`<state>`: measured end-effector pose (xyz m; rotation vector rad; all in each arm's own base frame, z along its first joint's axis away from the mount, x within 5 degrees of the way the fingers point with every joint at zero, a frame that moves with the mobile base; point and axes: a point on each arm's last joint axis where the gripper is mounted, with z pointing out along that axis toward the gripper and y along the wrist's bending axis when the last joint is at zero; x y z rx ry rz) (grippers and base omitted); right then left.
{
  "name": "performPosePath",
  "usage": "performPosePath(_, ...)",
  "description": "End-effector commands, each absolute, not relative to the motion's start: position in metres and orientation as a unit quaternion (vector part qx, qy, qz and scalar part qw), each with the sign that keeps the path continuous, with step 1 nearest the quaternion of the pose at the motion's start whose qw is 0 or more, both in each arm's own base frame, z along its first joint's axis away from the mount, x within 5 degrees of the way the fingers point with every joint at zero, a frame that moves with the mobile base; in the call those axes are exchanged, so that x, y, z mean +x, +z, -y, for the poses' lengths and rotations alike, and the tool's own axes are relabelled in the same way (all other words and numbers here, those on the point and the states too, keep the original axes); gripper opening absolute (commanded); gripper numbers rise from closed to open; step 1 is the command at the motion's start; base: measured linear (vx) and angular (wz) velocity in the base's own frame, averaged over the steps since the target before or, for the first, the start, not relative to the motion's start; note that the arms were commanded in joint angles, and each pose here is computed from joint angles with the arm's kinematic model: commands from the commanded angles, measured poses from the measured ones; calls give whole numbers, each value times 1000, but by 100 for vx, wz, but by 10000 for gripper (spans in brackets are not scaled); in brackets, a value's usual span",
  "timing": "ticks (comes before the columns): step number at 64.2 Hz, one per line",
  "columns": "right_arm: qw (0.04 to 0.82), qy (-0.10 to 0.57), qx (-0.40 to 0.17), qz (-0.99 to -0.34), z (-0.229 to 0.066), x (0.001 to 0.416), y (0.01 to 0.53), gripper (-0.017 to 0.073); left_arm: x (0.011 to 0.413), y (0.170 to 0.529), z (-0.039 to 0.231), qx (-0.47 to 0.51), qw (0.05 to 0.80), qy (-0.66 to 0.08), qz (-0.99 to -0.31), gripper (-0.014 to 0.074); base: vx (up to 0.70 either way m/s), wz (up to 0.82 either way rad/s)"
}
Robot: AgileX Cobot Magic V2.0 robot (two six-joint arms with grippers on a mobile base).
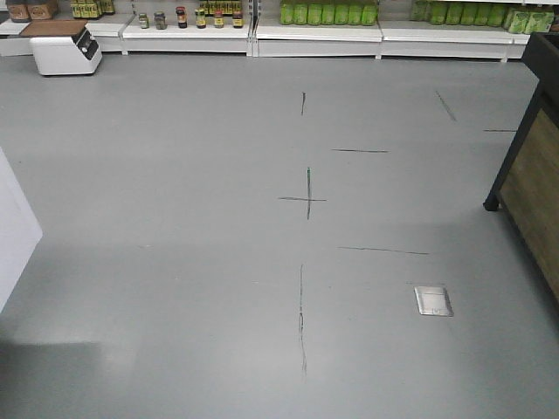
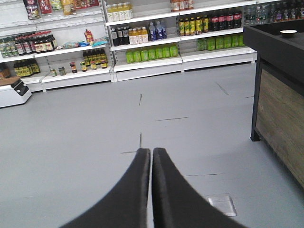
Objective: Pick three apples into basket with both arms
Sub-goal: 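Drive the base forward across the floor toward the fruit table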
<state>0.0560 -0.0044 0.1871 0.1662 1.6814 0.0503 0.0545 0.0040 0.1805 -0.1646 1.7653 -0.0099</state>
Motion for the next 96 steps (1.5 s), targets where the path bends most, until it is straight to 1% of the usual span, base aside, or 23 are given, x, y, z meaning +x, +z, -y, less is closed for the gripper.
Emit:
performPosePath(1,689,19,65,-721,4,56,189,-1,55,180,-4,-78,656,-8,-750,-6,20,-6)
performPosePath(51,689,19,65,-721,4,56,189,-1,55,180,-4,-78,656,-8,-750,-6,21,-8)
performPosePath(96,689,19,65,-721,4,56,189,-1,55,180,-4,-78,656,-8,-750,-6,20,-19)
